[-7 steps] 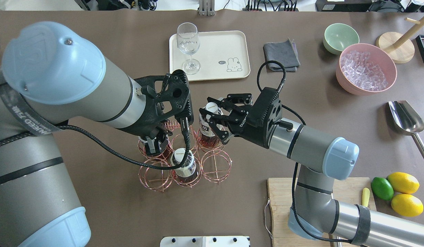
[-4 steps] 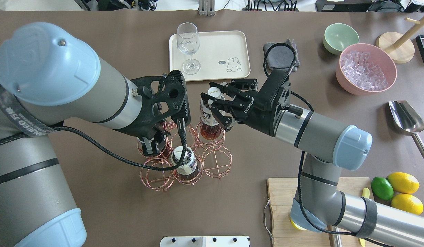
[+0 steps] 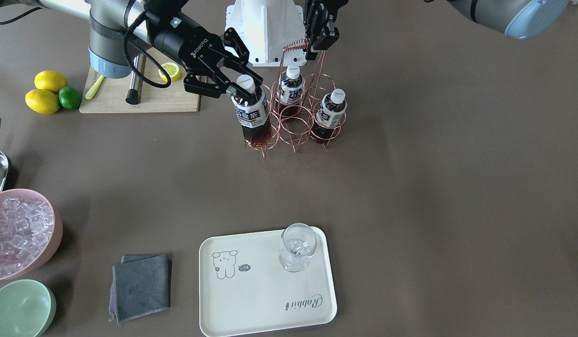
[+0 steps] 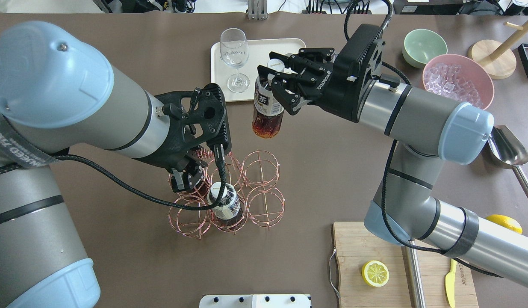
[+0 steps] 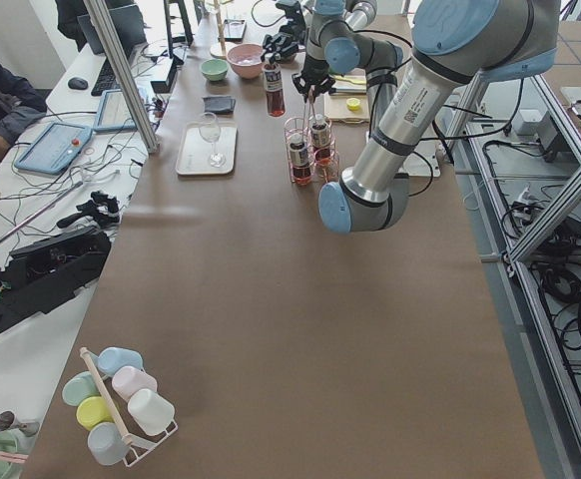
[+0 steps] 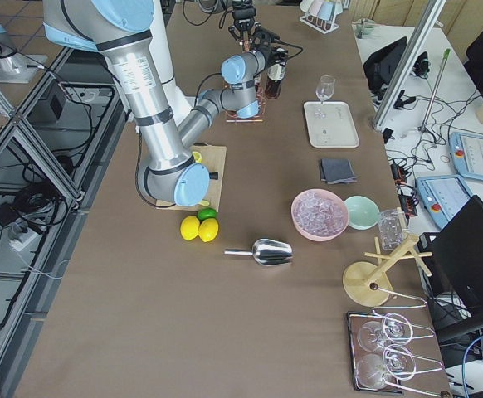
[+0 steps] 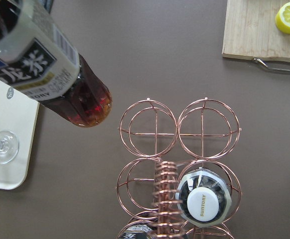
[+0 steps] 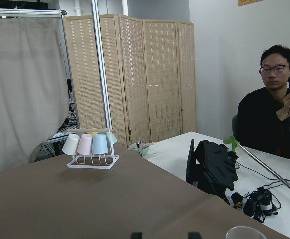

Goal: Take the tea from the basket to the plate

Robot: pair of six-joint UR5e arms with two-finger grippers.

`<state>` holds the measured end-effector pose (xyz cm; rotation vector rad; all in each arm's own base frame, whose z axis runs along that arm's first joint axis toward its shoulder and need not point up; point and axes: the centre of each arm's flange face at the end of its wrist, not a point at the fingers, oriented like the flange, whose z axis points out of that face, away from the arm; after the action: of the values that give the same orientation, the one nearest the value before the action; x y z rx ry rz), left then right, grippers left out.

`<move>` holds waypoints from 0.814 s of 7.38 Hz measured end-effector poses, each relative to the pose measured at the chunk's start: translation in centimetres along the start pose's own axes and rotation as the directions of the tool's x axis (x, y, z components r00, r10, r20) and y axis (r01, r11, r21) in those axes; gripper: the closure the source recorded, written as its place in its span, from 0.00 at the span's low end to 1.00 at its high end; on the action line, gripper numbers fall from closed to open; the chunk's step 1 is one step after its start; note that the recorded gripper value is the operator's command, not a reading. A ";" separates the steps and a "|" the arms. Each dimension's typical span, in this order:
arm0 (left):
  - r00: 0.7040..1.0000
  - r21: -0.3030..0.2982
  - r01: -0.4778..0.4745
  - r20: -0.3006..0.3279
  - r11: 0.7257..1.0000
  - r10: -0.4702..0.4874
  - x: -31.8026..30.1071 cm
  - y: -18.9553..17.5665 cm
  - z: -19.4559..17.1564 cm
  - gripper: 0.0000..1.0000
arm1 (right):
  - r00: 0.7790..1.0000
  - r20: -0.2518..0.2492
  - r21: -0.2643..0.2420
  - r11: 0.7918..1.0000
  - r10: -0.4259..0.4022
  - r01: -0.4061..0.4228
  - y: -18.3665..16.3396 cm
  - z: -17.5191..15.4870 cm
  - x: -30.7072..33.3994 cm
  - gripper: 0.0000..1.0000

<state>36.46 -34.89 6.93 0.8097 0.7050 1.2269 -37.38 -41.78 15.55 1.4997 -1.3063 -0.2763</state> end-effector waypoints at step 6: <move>0.998 -0.011 0.003 0.055 1.000 -0.002 -3.1 1.2 -2.0 1.00 | 0.990 -0.135 0.013 0.999 -0.027 0.029 0.0 3.0 7.3 1.00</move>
<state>33.52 -37.43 6.98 0.8307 0.6539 1.2007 -36.90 -49.39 17.52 1.5236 -1.1833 -0.1798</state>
